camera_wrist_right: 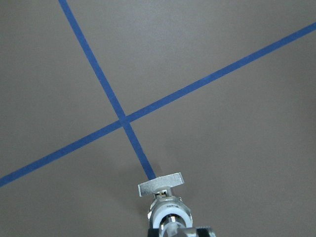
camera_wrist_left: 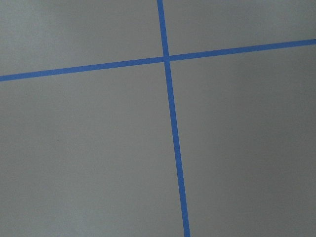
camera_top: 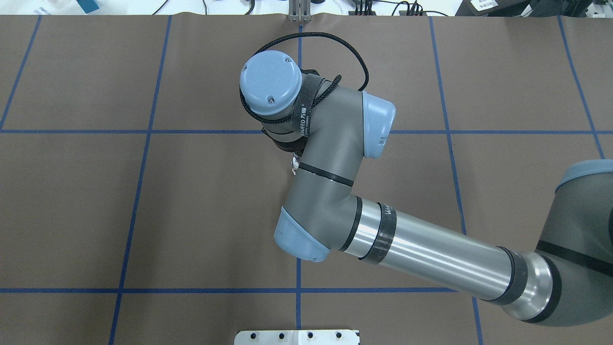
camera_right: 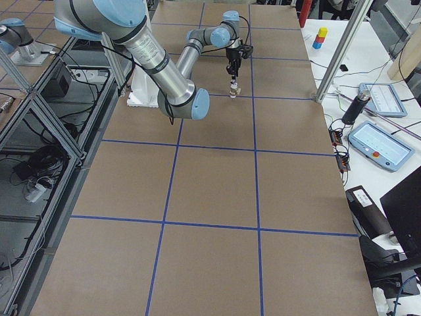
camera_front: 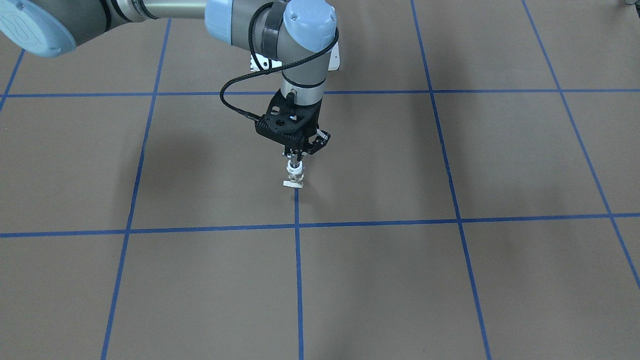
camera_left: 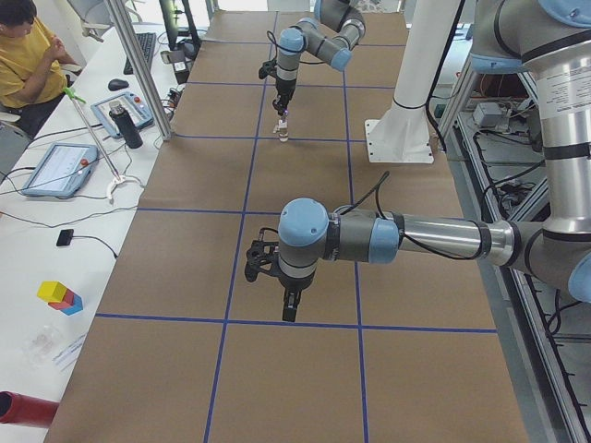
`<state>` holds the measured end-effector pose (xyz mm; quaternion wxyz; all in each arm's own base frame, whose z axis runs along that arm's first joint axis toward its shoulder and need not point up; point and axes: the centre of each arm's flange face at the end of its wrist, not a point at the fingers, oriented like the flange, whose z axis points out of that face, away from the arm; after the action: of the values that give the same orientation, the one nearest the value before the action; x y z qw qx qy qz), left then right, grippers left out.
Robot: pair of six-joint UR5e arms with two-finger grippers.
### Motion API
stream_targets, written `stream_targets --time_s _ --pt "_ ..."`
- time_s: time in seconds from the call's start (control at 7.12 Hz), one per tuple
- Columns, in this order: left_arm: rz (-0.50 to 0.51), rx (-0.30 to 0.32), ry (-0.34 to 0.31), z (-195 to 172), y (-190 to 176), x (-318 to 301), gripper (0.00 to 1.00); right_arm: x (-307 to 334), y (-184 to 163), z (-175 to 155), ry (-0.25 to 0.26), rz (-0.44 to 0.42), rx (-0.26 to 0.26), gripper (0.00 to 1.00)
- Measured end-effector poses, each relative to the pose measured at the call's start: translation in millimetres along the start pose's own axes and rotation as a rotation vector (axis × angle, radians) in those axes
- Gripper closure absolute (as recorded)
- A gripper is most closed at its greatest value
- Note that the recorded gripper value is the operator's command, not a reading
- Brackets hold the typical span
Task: Assemble PPR valve and pipe with both arms
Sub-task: 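Lower the chrome fitting onto the white fitting and press it in with the right gripper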
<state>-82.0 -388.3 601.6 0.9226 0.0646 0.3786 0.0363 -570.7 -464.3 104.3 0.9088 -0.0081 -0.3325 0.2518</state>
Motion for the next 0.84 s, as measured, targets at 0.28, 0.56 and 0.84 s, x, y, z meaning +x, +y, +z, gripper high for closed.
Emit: stream_targets --time_s 0.28,0.56,0.84 --pt "0.000 0.000 0.000 0.0 0.0 0.0 0.00 1.5 1.1 3.0 0.004 -0.009 -0.001 0.41" --pt "0.000 0.000 0.000 0.0 0.0 0.0 0.00 4.3 -0.4 8.4 0.008 -0.030 0.002 0.01" --pt "0.000 0.000 0.000 0.0 0.0 0.0 0.00 4.8 -1.1 10.9 0.002 -0.051 0.004 0.01"
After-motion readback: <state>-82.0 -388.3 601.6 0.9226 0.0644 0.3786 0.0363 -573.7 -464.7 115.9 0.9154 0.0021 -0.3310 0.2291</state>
